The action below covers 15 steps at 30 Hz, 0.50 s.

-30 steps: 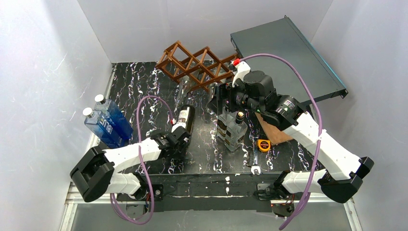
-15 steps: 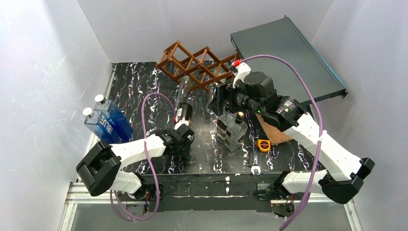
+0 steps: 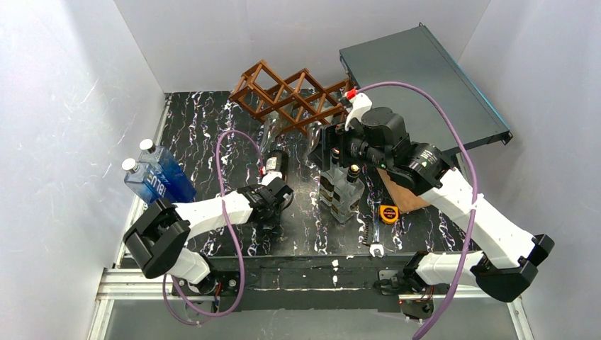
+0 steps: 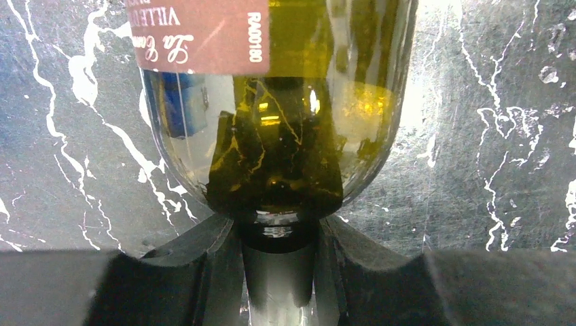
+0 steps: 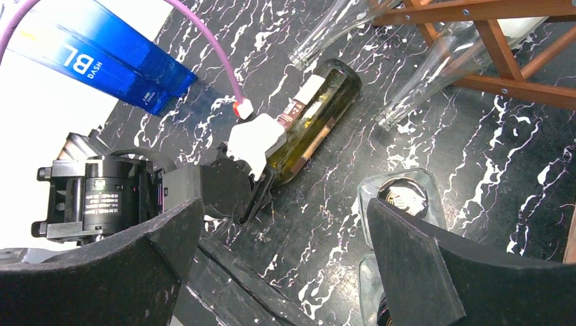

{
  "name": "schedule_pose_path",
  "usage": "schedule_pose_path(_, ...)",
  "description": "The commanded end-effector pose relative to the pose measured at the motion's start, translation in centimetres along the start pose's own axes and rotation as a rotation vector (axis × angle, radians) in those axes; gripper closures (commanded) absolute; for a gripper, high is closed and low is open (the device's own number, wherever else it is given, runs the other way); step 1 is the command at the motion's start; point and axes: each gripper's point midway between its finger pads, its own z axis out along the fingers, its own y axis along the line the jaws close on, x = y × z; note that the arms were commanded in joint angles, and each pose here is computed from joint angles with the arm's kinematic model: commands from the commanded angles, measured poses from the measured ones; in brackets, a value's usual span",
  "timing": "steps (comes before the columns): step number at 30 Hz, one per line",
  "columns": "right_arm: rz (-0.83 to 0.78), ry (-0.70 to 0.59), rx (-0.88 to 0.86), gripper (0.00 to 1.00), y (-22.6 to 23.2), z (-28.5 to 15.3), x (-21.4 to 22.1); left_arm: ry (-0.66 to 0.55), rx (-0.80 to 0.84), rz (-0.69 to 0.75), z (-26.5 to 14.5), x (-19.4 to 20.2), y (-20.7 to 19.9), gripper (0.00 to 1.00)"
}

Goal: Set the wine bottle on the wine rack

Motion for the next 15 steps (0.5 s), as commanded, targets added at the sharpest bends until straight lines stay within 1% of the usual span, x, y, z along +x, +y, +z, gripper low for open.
schedule_pose_path(1,0.0,-0.064,-0.017,0.0,0.5,-0.9,-1.4,0.062,-0.102,0.03,-0.6,1.7,2.6,1.0)
schedule_pose_path(6,0.002,-0.08,-0.015,0.0,0.5,-1.3,-1.7,0.032,-0.019,-0.029,-3.9,0.7,2.0,1.0)
schedule_pose_path(10,0.003,-0.085,-0.015,0.0,0.5,-1.2,-1.8,-0.033,0.074,-0.115,-6.8,-0.7,1.3,1.0)
schedule_pose_path(15,0.007,-0.084,-0.028,0.0,0.8,-1.2,-1.8,-0.123,0.146,-0.215,-10.4,-2.9,1.2,1.0)
